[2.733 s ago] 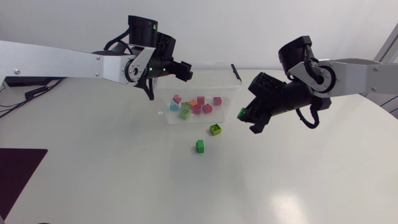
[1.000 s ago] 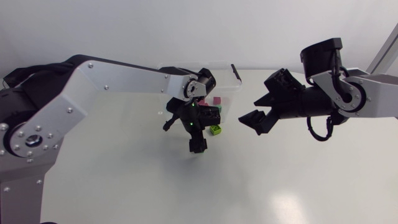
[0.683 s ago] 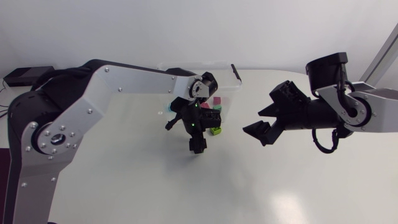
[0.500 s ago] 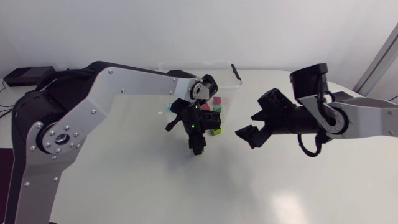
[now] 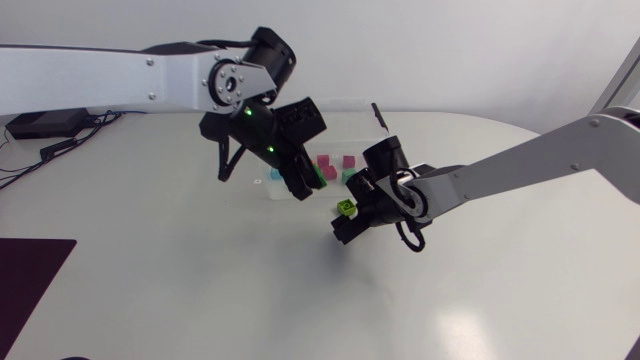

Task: Pick up the duplo bricks and place them in the container

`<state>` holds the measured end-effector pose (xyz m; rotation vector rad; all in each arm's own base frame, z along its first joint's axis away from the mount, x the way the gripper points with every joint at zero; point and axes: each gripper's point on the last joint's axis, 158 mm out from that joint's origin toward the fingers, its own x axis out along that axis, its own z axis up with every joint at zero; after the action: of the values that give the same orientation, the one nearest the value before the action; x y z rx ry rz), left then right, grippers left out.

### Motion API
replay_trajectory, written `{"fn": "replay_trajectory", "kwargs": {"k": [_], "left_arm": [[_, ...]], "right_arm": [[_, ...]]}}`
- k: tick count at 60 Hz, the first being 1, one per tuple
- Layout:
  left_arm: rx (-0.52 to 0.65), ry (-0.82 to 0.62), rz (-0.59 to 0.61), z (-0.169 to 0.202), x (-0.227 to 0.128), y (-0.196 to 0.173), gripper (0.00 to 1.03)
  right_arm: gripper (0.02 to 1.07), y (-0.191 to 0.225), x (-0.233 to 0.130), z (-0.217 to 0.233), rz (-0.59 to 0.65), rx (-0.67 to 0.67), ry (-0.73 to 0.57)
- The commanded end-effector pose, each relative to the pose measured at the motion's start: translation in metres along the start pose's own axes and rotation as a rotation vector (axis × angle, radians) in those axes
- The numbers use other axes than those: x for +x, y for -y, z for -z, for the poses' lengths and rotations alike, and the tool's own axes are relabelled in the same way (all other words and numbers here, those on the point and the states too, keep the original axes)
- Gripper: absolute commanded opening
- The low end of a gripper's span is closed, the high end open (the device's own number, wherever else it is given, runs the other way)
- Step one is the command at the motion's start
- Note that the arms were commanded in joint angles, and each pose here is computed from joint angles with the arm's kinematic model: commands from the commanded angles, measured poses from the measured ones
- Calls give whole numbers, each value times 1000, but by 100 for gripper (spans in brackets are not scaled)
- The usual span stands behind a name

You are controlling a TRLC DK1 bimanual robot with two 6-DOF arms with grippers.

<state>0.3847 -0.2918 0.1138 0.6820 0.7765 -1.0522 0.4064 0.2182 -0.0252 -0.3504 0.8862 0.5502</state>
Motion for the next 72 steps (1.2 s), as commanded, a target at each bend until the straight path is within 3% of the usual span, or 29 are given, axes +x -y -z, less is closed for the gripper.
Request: {"fn": "replay_trajectory", "kwargs": {"k": [1, 6, 20, 31, 40, 53, 55, 58, 60, 61, 63, 68, 72], "left_arm": [[-83, 49, -25, 2, -16, -10, 19], [-129, 100, -57, -2, -29, -24, 19], [-243, 255, -173, -18, -64, -64, 19], [-347, 397, -258, -33, -78, -98, 19], [-436, 440, -348, -30, -70, -127, 19], [-502, 440, -421, -22, -37, -146, 20], [-510, 441, -422, -20, -34, -149, 25], [-526, 436, -442, -19, -28, -156, 40], [-530, 428, -447, -18, -23, -159, 55], [-535, 419, -468, -15, -22, -163, 68], [-541, 410, -515, -13, -22, -170, 80], [-549, 394, -561, -8, -23, -178, 97], [-550, 392, -569, -7, -25, -177, 99]], "right_arm": [[102, 2, 16, -5, 13, 37, -5], [100, 4, 24, -7, 22, 47, -10], [73, 13, 37, -8, 36, 87, -19], [26, 21, 47, -1, 46, 110, -37], [24, 24, 36, 4, 52, 116, -34], [24, 28, -19, -8, 63, 107, 38], [24, 28, -28, -9, 64, 108, 49], [24, 30, -44, -12, 66, 112, 65], [24, 31, -54, -15, 66, 115, 79], [24, 32, -58, -17, 68, 116, 85], [24, 36, -70, -23, 76, 118, 105], [24, 43, -91, -37, 86, 125, 145], [24, 49, -107, -50, 94, 131, 177]]}}
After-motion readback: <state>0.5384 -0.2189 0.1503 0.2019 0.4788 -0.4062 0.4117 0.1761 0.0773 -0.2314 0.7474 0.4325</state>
